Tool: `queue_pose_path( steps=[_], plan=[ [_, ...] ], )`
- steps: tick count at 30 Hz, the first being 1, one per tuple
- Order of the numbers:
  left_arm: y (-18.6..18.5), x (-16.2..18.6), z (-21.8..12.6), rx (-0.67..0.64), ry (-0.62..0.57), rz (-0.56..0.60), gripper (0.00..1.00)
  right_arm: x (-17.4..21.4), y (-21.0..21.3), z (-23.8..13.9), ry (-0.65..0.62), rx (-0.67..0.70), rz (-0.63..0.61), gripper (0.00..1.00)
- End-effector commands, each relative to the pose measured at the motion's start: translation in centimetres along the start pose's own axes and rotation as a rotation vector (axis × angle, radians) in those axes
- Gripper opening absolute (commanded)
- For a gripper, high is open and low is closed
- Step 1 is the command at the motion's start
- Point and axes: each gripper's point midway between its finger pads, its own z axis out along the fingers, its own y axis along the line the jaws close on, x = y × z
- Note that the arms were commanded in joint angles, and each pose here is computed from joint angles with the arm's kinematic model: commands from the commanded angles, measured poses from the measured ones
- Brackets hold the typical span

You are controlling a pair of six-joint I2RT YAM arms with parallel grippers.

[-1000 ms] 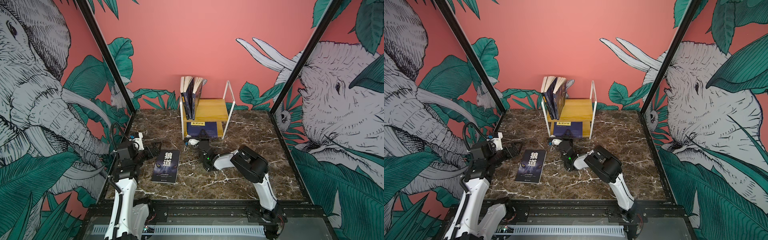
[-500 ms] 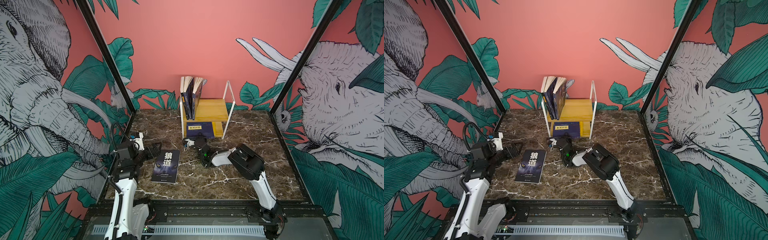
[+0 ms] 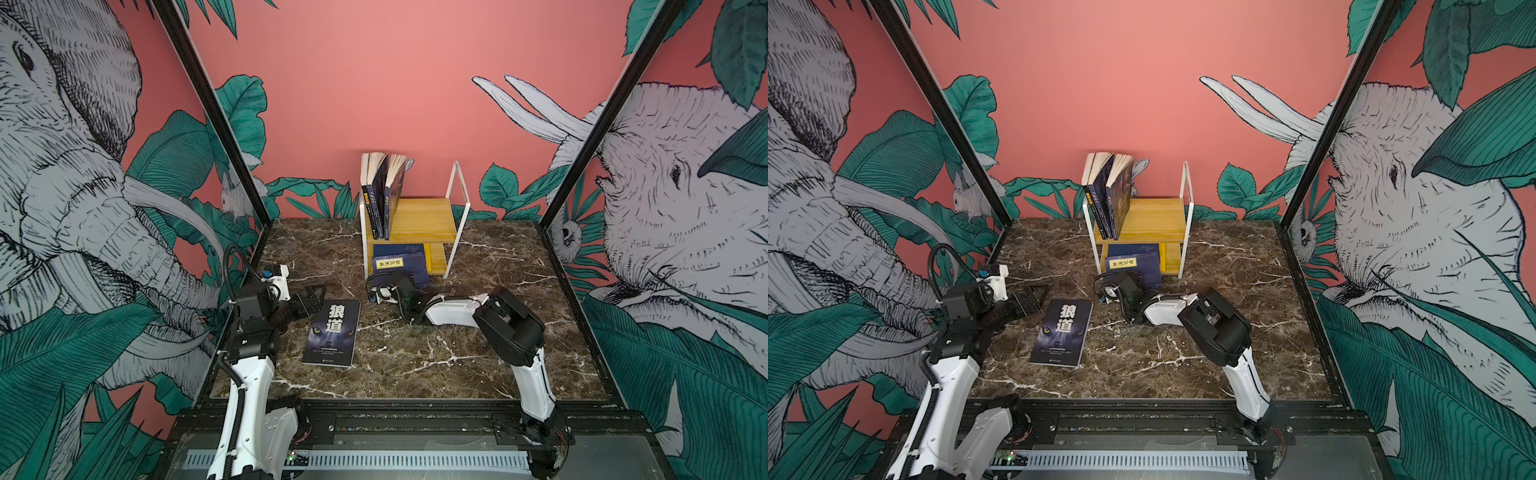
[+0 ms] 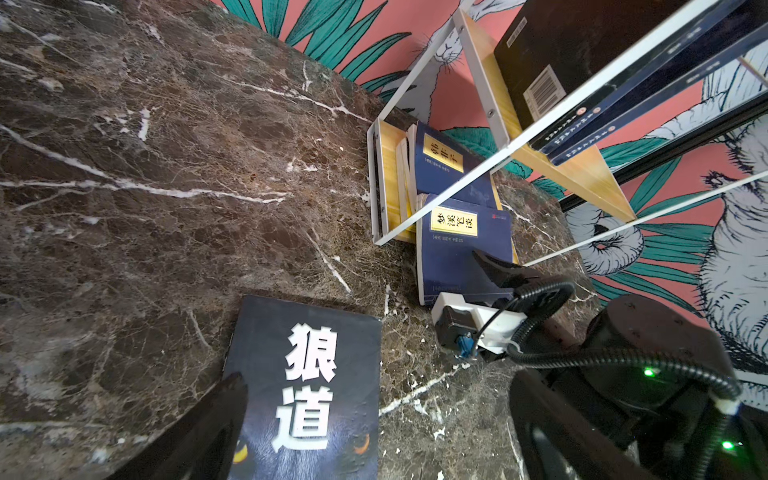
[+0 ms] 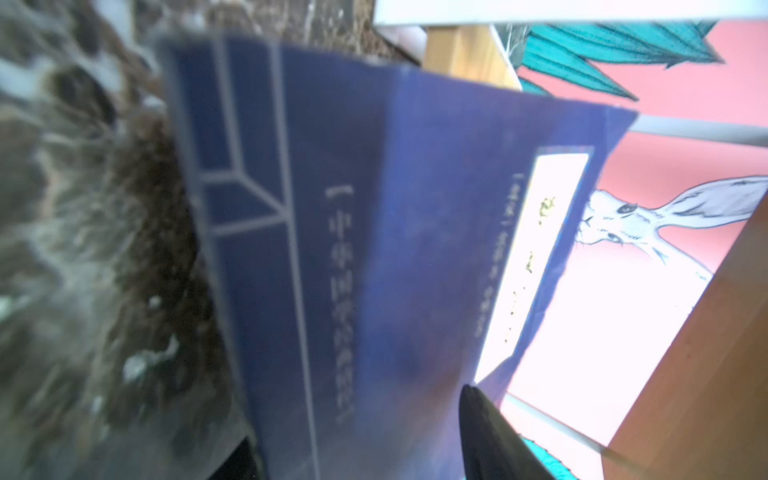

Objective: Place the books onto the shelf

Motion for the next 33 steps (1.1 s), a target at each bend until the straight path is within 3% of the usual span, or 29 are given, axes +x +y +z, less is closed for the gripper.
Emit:
queue_pose_path(
  steps=[1, 10, 14, 16, 21, 22, 33],
  plan=[
    [-0.9, -0.7, -0.3, 0.024, -0.019, 0.018, 0.99, -0.3, -2.6, -1.5, -0.039, -0.024, 0.07, 0.62],
    [-1.0, -0.7, -0.5, 0.025, -0.017, 0.026, 0.99, 0.4, -4.0, 0.1, 0.005, -0.025, 0.126, 0.59],
    [-0.9, -0.8, -0.5, 0.019, -0.022, 0.025, 0.99, 1.3, -5.1, 0.4, 0.034, -0.019, 0.172, 0.5],
    [-1.2, -0.7, -0.6, 0.032, -0.015, 0.017, 0.99, 1.4, -5.4, 0.5, 0.031, -0.023, 0.183, 0.43],
    [-1.3, -0.8, -0.4, 0.041, -0.018, 0.015, 0.99, 1.8, -5.3, 1.2, 0.049, -0.014, 0.2, 0.02],
    [-1.3, -0.8, -0.5, 0.043, -0.016, 0.012, 0.99, 1.8, -5.1, 1.3, 0.05, -0.017, 0.197, 0.0],
    [-1.4, -0.5, -0.4, 0.047, -0.005, 0.025, 0.99, 2.3, -7.5, 3.3, 0.13, 0.14, 0.192, 0.0]
  ],
)
